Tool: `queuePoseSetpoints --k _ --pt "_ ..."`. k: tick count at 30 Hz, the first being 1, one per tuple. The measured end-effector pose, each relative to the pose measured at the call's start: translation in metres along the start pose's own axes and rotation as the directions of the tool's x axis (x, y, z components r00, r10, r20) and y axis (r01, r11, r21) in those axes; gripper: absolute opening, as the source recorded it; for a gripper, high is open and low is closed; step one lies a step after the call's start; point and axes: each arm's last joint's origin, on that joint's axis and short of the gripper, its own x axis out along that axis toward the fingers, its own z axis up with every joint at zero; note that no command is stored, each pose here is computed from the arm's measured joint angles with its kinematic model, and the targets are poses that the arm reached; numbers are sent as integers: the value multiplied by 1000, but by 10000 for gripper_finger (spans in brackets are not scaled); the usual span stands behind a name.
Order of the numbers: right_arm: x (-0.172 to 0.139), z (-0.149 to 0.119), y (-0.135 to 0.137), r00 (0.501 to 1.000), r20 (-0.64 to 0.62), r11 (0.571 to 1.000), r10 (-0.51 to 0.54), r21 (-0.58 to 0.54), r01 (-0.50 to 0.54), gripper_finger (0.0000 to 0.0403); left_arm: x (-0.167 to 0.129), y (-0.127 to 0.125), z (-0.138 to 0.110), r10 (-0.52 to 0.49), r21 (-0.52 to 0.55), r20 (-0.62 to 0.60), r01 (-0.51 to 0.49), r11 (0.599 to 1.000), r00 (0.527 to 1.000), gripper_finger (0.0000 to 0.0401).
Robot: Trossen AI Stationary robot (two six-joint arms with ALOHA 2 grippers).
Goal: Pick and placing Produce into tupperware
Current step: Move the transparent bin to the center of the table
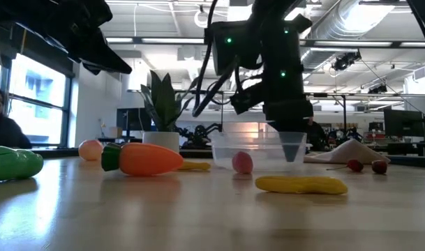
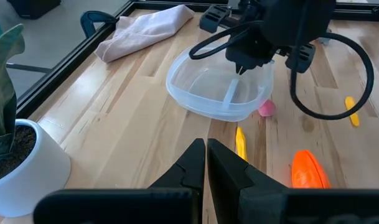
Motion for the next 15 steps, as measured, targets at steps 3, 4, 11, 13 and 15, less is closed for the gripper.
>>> queuePoseSetpoints --k 3,4,11,13,15 --pt "-1 0 1 997 36 998 -67 -11 68 11 0 0 0 0 0 0 0 1000 1000 8" --pt "-1 1 0 994 52 996 -92 -8 92 11 0 0 0 0 0 0 0 1000 1000 8" --pt "5 20 -34 986 109 991 -130 45 126 11 0 0 2 -3 -6 20 3 1000 1000 8" --pt "7 24 -45 986 115 992 -117 59 111 11 0 0 2 -3 -7 21 3 1000 1000 8" --pt "9 26 -55 988 107 992 -114 69 107 11 0 0 2 -3 -7 20 3 1000 1000 8"
